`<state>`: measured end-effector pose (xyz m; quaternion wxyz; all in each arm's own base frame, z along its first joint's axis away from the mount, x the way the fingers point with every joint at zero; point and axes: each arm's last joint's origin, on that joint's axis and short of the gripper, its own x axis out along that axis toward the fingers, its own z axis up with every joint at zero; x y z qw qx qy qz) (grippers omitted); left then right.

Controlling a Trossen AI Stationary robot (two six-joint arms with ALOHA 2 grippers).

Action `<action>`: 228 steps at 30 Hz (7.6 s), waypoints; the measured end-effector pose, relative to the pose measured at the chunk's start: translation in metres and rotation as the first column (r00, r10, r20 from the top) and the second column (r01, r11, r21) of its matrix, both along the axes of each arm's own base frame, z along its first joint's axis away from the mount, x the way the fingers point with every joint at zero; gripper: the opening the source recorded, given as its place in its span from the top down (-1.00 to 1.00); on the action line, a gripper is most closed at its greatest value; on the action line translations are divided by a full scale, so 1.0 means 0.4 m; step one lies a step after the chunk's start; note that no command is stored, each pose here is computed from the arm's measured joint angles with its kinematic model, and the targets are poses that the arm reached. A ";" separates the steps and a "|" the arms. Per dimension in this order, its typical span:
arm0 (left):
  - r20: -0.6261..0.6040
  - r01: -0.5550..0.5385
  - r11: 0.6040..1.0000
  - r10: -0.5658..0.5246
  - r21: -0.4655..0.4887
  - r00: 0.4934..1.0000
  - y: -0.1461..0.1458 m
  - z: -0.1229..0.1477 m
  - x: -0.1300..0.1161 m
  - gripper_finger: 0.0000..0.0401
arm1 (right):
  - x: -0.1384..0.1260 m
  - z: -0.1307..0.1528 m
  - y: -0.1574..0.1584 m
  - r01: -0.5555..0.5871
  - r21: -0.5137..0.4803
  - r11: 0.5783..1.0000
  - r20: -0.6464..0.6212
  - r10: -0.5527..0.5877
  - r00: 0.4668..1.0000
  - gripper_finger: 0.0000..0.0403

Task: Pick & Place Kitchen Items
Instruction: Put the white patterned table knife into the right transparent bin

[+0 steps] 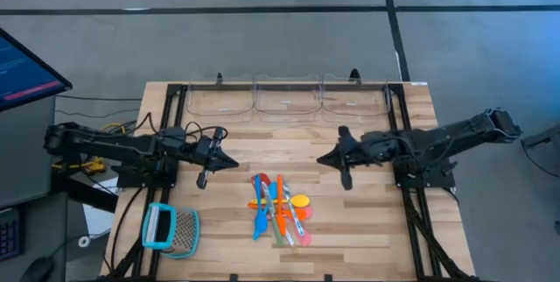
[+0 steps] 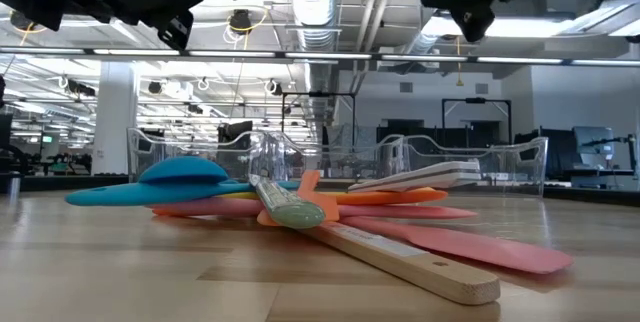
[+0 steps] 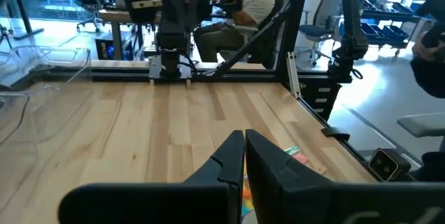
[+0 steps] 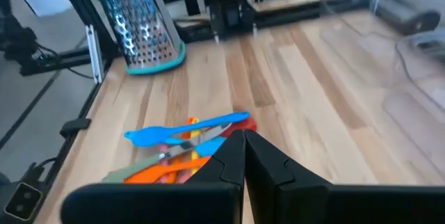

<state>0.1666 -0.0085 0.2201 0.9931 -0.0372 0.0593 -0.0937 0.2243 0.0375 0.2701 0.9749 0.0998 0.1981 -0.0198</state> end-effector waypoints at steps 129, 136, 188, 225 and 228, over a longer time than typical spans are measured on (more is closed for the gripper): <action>-0.064 0.000 1.000 0.000 0.002 0.998 0.000 -0.018 0.002 0.96 | 0.421 -0.285 0.303 0.546 0.132 0.827 -0.734 -0.289 0.615 0.47; -0.063 0.000 1.000 0.000 0.002 0.998 0.000 -0.018 0.003 0.96 | 0.432 -0.268 0.308 0.506 0.175 0.845 -0.698 -0.256 0.669 0.47; -0.070 0.000 1.000 0.001 0.003 0.998 0.000 -0.019 0.003 0.96 | 0.411 -0.290 0.274 0.495 0.079 0.866 -0.803 -0.239 0.546 0.47; -0.069 0.000 1.000 0.000 0.003 0.998 0.000 -0.019 0.003 0.96 | 0.373 -0.132 0.236 0.490 -0.248 0.836 -0.832 -0.443 0.334 0.89; -0.069 0.000 1.000 0.001 0.003 0.998 0.000 -0.019 0.003 0.96 | 0.373 -0.106 0.229 0.487 -0.303 0.819 -0.796 -0.498 0.343 0.89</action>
